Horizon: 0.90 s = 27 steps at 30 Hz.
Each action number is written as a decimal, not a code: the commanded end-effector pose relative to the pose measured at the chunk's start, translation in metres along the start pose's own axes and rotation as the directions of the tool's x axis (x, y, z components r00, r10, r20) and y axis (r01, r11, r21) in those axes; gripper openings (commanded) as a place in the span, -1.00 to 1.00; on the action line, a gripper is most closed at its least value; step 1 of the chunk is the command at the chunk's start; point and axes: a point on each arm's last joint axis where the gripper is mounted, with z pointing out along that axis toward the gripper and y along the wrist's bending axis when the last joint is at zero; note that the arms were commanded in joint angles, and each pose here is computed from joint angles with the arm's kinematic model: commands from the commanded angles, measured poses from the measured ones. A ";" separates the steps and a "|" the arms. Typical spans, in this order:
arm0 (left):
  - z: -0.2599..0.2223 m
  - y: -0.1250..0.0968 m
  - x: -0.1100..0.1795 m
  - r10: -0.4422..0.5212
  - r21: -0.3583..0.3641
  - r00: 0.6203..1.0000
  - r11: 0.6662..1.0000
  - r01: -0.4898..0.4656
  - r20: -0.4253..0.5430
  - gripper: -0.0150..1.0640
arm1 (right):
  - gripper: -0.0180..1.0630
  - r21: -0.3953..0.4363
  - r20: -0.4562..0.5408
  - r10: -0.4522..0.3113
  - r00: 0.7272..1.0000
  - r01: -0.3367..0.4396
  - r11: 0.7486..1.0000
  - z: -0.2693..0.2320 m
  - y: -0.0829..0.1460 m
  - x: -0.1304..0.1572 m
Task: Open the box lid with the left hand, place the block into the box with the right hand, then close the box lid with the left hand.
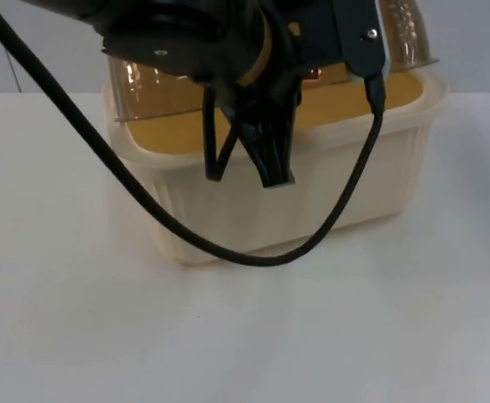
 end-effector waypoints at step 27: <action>-0.005 0.019 0.008 0.113 -0.136 0.989 0.983 -0.125 -0.091 -0.98 | 0.98 -0.002 0.023 -0.001 1.000 0.001 1.000 -0.003 0.000 -0.003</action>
